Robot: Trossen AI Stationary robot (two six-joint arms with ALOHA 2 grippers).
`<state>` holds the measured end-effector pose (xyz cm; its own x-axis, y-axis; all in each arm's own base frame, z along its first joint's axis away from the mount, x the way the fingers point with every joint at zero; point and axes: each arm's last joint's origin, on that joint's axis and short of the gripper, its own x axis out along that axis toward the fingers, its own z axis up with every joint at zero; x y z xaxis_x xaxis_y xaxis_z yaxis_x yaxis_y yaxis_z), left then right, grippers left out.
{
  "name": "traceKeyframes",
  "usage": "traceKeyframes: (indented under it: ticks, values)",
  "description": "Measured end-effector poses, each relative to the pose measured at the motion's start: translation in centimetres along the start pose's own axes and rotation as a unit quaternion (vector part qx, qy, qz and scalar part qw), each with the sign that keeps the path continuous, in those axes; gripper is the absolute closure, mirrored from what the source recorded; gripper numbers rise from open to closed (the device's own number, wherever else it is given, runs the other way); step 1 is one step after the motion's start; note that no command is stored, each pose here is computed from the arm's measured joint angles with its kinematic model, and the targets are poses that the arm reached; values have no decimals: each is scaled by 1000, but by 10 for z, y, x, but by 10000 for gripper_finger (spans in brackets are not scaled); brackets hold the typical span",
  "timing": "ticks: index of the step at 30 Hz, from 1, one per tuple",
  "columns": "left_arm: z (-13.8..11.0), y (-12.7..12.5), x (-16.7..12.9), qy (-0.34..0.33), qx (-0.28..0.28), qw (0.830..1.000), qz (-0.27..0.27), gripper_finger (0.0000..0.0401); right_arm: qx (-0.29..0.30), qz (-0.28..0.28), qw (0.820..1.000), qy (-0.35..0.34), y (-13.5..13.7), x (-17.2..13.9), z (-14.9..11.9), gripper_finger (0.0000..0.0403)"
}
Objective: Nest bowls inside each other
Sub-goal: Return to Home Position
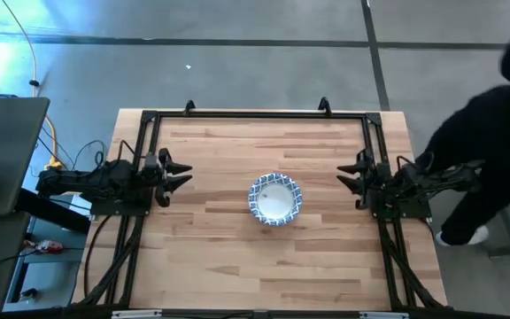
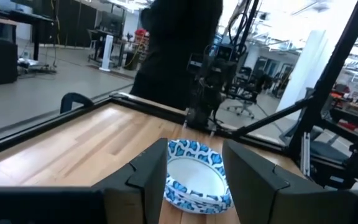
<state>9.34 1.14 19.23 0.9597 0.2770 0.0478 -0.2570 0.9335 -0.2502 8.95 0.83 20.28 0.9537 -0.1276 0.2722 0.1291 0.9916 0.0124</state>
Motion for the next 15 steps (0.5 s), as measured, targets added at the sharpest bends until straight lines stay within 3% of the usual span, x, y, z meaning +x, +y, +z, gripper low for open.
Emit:
traceKeyframes:
  ticks: [10,15]
  values:
    - [0,-1,0,-1,-8,1000,-7,256,0,53,997,51,4,-1,-10,281]
    - [0,-2,0,6,-1,999,-38,256,0,66,994,85,4,-2,-17,281]
